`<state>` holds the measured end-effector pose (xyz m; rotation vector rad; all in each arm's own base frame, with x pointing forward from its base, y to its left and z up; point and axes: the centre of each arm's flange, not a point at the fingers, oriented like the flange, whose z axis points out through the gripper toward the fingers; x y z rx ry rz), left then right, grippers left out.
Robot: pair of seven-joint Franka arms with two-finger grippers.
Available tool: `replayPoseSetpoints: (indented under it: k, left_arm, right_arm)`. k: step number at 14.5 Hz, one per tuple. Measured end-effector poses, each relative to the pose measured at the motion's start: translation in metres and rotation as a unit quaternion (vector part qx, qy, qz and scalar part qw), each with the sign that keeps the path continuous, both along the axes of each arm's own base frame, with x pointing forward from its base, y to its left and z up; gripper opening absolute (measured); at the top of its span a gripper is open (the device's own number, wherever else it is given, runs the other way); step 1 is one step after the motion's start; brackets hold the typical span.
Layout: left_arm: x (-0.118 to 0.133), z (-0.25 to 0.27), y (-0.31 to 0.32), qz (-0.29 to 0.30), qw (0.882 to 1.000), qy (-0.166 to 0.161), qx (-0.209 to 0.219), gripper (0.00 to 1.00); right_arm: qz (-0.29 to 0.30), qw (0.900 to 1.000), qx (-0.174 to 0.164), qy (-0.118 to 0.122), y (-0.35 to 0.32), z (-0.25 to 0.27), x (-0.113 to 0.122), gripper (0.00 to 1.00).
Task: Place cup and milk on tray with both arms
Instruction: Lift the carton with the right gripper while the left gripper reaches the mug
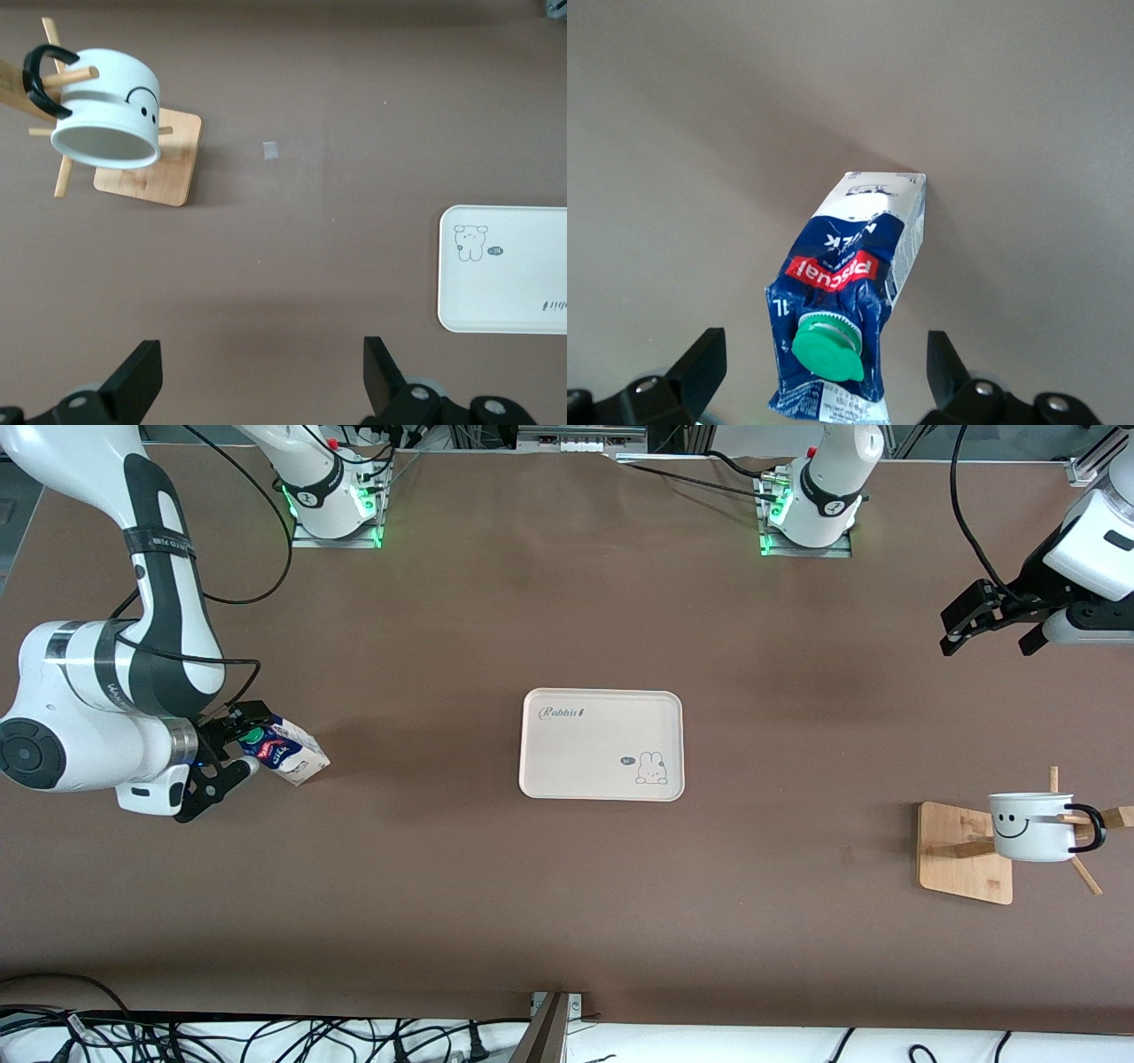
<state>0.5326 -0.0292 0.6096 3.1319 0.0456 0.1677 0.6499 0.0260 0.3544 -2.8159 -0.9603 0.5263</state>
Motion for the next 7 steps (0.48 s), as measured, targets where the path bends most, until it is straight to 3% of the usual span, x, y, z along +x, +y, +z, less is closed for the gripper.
replayPoseSetpoints:
  k: [7]
  left_arm:
    - [0.007, -0.040, 0.005, 0.002, 0.999, 0.032, 0.005, 1.00]
  right_arm:
    - [0.001, 1.000, 0.002, 0.012, -0.006, -0.008, -0.008, 1.00]
